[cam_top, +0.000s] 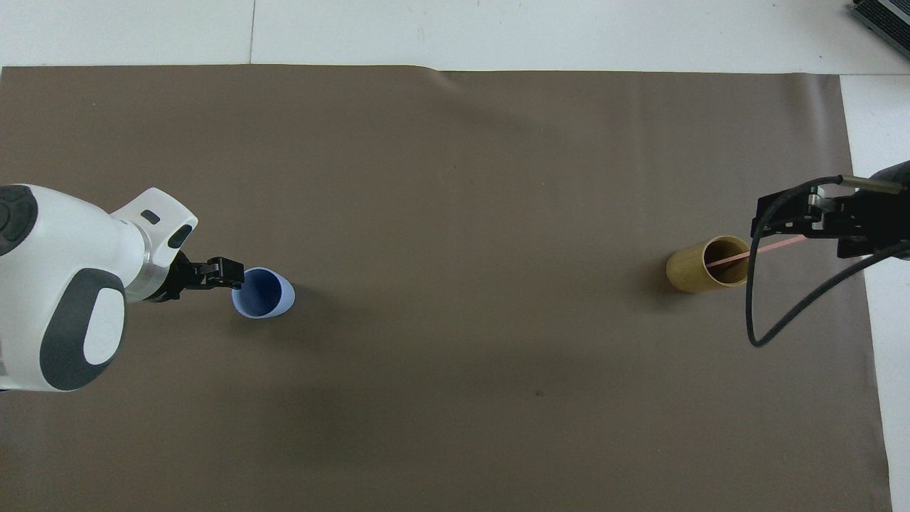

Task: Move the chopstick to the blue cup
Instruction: 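Reach the left gripper toward the blue cup, then close the left gripper on the rim of the blue cup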

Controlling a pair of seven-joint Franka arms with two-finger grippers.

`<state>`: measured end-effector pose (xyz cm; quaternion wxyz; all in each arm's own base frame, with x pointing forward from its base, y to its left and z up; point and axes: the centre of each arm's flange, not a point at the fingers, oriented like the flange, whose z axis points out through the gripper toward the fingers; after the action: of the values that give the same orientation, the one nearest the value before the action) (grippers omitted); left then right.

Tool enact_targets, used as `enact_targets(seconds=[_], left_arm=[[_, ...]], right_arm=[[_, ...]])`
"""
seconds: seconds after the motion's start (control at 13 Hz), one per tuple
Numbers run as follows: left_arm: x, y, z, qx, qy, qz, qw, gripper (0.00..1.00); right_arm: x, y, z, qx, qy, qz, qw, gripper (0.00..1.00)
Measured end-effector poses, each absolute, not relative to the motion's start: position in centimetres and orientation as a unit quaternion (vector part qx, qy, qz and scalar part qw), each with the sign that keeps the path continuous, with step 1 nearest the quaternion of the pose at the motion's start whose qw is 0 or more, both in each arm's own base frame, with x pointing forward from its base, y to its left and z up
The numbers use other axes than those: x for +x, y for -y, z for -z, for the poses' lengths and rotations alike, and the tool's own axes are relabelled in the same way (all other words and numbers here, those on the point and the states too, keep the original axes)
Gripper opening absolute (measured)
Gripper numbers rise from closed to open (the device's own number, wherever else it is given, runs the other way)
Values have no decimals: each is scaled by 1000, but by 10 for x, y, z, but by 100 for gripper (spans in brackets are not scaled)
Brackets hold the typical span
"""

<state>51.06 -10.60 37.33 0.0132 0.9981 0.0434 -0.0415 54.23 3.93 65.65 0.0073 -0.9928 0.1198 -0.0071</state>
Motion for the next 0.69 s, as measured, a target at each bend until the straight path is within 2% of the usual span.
enact_targets(seconds=[0.31, 0.38, 0.62, 0.69], left_arm=[[508, 104, -364, 998, -44, 36, 14, 99], [508, 104, -363, 998, -44, 37, 14, 93], [508, 104, -364, 998, -43, 34, 14, 49], [509, 104, -364, 998, -43, 32, 15, 38]], right_arm=[[543, -35, -656, -992, -124, 7, 7, 100], [543, -34, -656, -992, -124, 7, 7, 100], [543, -34, -656, -992, -125, 6, 7, 100], [543, -34, -656, -992, -125, 6, 7, 100]])
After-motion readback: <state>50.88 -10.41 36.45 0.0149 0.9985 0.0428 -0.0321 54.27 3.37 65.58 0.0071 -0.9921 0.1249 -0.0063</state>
